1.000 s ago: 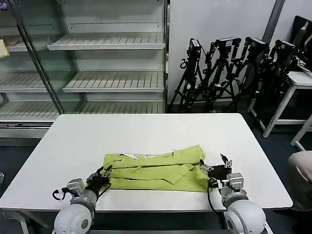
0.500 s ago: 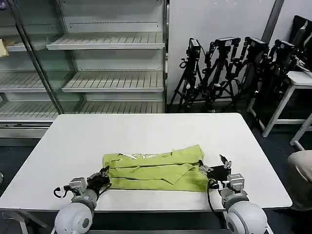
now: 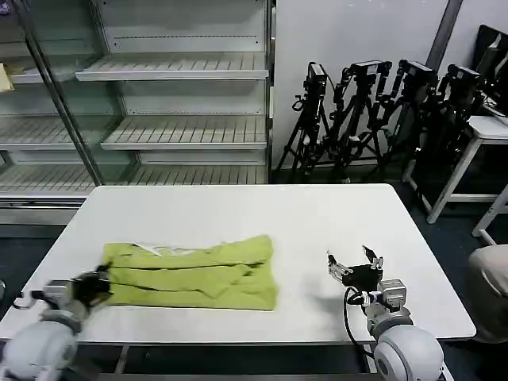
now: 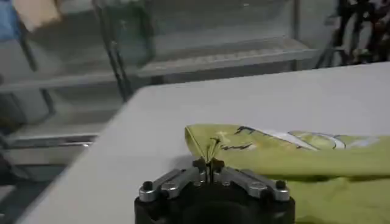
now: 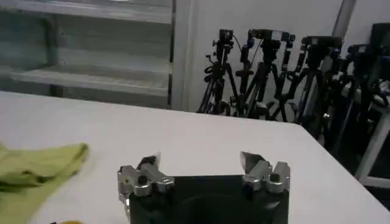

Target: Fold and organize the clothes.

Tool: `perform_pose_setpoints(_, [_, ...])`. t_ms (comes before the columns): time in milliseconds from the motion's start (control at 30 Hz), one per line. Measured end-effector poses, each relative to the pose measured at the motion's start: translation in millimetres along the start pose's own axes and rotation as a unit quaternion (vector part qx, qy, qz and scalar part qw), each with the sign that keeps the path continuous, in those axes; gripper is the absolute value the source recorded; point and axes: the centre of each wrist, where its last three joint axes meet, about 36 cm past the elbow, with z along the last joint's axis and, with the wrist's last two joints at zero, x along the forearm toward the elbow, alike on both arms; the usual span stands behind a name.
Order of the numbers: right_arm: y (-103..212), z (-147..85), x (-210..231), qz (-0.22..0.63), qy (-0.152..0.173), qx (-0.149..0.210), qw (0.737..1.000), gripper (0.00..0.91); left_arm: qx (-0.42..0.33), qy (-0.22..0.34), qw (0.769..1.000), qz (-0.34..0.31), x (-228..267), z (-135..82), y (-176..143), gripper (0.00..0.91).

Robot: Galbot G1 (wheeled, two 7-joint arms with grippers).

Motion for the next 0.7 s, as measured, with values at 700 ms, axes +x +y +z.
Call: perform_pose_setpoints(700, [-2,0,7,0.015,-0.005,0.007,1.000,0.907,-0.013,-0.085,0.990,0.113,40,-48,-78,0.010])
